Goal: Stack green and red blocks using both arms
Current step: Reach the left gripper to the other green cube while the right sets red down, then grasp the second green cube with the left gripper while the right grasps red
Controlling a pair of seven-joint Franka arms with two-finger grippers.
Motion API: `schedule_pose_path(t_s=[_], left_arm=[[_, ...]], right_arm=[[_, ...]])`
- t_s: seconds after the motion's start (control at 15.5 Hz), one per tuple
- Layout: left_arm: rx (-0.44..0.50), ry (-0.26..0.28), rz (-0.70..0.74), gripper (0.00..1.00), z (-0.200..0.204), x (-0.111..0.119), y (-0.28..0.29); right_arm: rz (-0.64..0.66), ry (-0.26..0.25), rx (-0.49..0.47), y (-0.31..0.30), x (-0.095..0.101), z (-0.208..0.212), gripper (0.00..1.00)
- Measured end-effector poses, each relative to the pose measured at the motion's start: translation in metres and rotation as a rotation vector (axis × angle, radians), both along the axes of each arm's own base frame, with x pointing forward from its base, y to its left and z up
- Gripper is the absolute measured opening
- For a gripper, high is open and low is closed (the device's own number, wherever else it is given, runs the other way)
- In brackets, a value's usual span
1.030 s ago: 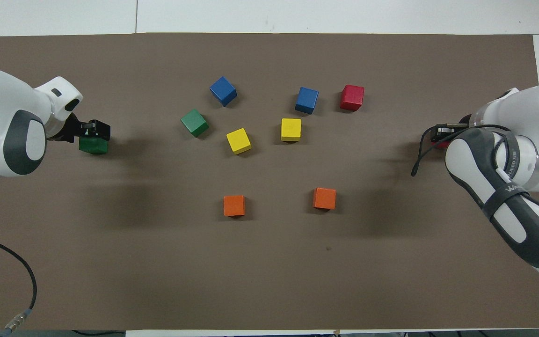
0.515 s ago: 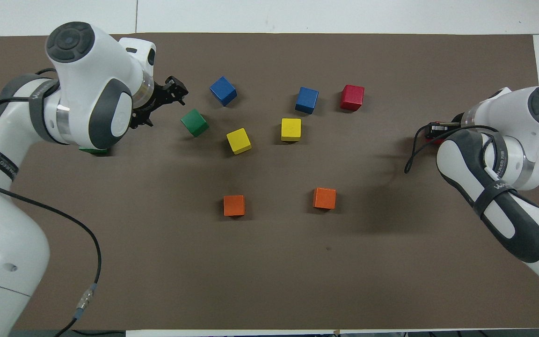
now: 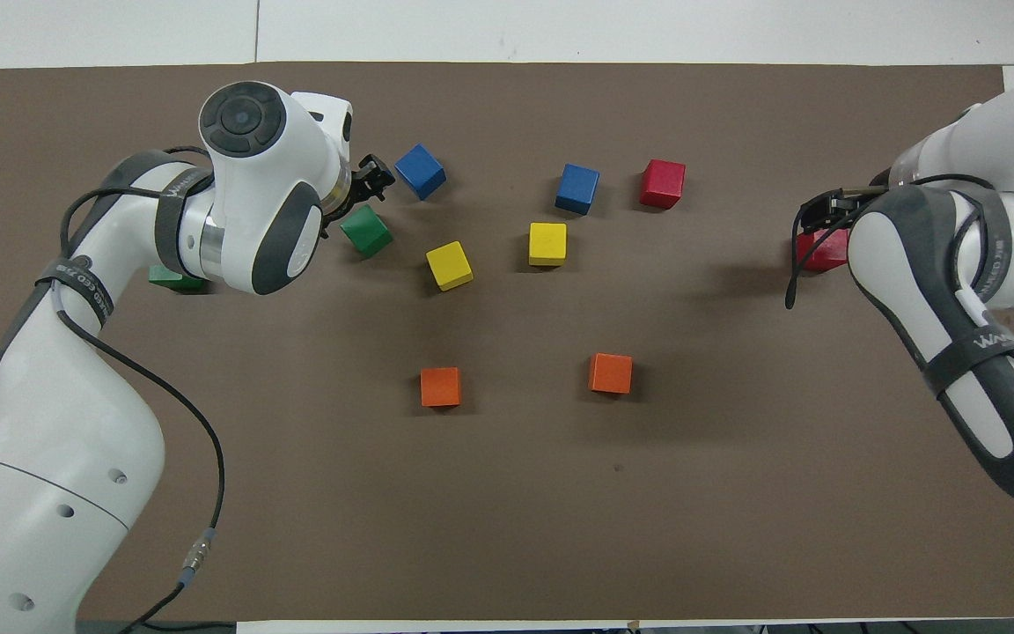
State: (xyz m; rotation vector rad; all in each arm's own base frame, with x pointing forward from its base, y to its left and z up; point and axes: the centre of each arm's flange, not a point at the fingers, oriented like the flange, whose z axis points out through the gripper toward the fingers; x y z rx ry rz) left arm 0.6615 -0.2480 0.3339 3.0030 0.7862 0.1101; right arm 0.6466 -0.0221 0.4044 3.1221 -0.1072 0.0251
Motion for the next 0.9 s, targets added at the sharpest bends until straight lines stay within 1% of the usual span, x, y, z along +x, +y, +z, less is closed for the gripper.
schedule_pose_path(t_s=[0.13, 0.19, 0.32, 0.45, 0.51, 0.58, 0.77, 0.9], left_arm=[[0.006, 0.0, -0.012, 1.0, -0.01, -0.005, -0.003], [0.007, -0.004, -0.019, 1.0, -0.016, -0.008, -0.005], [0.006, -0.008, -0.027, 1.0, -0.028, -0.014, -0.007], [0.005, -0.007, -0.022, 1.0, -0.032, -0.016, -0.007], [0.004, -0.007, -0.014, 1.0, -0.032, -0.016, -0.007], [0.004, -0.008, -0.007, 0.92, -0.031, -0.016, -0.007], [0.009, -0.002, 0.005, 0.56, -0.025, -0.015, -0.005], [0.042, 0.039, 0.005, 0.55, -0.015, -0.013, 0.0]], right_arm=[[-0.012, -0.018, 0.0, 0.022, 0.007, 0.026, 1.0], [-0.024, -0.03, 0.001, 0.039, 0.01, 0.032, 1.0], [-0.043, -0.03, 0.003, 0.082, 0.014, 0.027, 1.0], [-0.052, -0.035, 0.001, 0.122, 0.026, 0.019, 1.0], [-0.055, -0.033, -0.002, 0.133, 0.035, 0.014, 1.0], [-0.056, -0.035, -0.005, 0.139, 0.046, 0.008, 1.0], [-0.057, -0.042, -0.006, 0.152, 0.074, -0.016, 1.0], [-0.054, -0.043, -0.004, 0.163, 0.086, -0.033, 1.0]])
